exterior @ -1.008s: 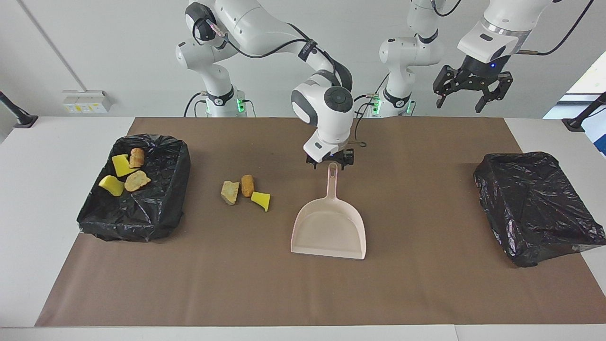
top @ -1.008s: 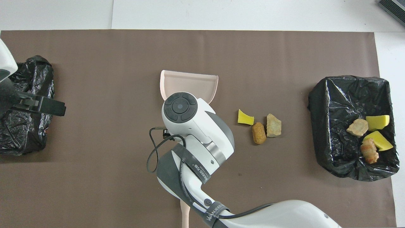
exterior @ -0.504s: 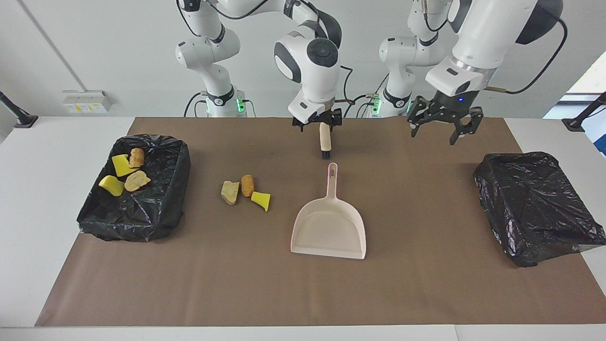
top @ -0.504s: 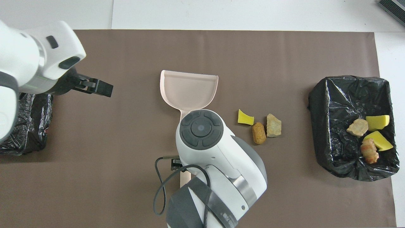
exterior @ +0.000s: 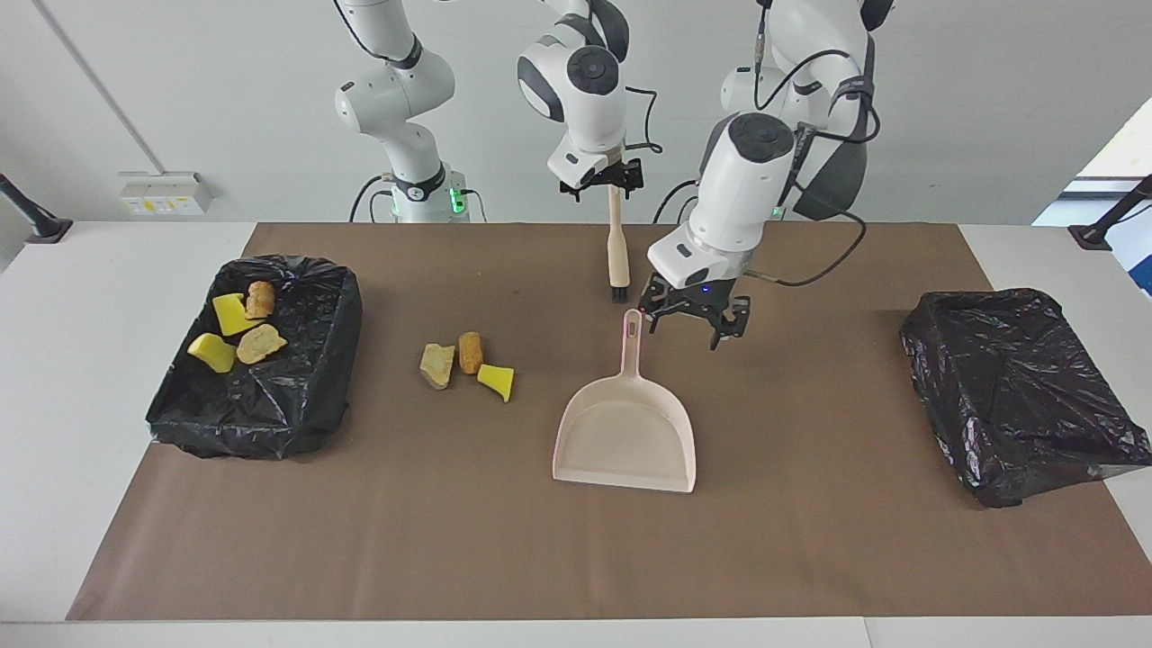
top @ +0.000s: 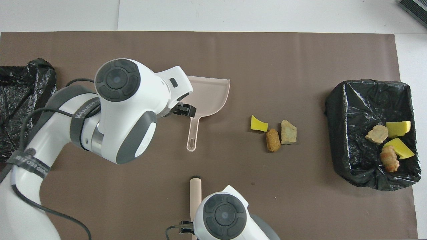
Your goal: Sweep and dump trash in bin
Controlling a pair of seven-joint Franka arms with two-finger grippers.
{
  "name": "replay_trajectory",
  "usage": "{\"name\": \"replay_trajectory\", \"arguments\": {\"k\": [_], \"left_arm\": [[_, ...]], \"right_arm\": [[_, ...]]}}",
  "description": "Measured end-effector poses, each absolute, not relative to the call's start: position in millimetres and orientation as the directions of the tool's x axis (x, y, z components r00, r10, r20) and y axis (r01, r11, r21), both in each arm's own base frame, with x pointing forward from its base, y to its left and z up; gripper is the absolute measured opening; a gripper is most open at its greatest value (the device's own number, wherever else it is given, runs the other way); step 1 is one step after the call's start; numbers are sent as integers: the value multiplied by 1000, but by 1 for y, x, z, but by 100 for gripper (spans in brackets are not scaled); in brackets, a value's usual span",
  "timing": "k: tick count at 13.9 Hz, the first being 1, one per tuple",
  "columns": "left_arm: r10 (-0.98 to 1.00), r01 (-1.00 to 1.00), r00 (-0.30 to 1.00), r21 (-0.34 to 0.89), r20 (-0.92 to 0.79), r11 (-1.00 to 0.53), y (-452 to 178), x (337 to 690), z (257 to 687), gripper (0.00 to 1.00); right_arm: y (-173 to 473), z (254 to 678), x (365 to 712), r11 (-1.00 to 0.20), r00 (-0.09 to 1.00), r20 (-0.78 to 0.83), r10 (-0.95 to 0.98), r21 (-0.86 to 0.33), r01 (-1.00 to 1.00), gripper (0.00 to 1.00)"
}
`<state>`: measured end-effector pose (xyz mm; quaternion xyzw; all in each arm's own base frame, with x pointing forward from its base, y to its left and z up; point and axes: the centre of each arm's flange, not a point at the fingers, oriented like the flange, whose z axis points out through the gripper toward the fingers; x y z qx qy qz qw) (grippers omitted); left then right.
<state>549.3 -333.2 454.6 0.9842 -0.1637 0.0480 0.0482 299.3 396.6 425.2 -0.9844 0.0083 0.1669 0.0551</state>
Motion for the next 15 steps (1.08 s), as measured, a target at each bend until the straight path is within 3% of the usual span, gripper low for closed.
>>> {"name": "replay_trajectory", "arguments": {"k": [5, 12, 14, 15], "left_arm": [[-341, -350, 934, 92, 101, -932, -369, 528, 379, 100], [-339, -345, 938, 84, 78, -935, -363, 523, 361, 100], [-343, -350, 936, 86, 82, -933, -365, 520, 357, 100], [-345, -352, 935, 87, 84, -932, -366, 519, 357, 100]], "right_arm": [[411, 382, 255, -992, 959, -284, -28, -108, -61, 100], [432, 336, 235, -992, 965, -261, -29, -110, -60, 99], [432, 333, 233, -992, 965, -260, -27, -108, -57, 95], [432, 333, 233, -992, 965, -260, -26, -108, -57, 83]]}}
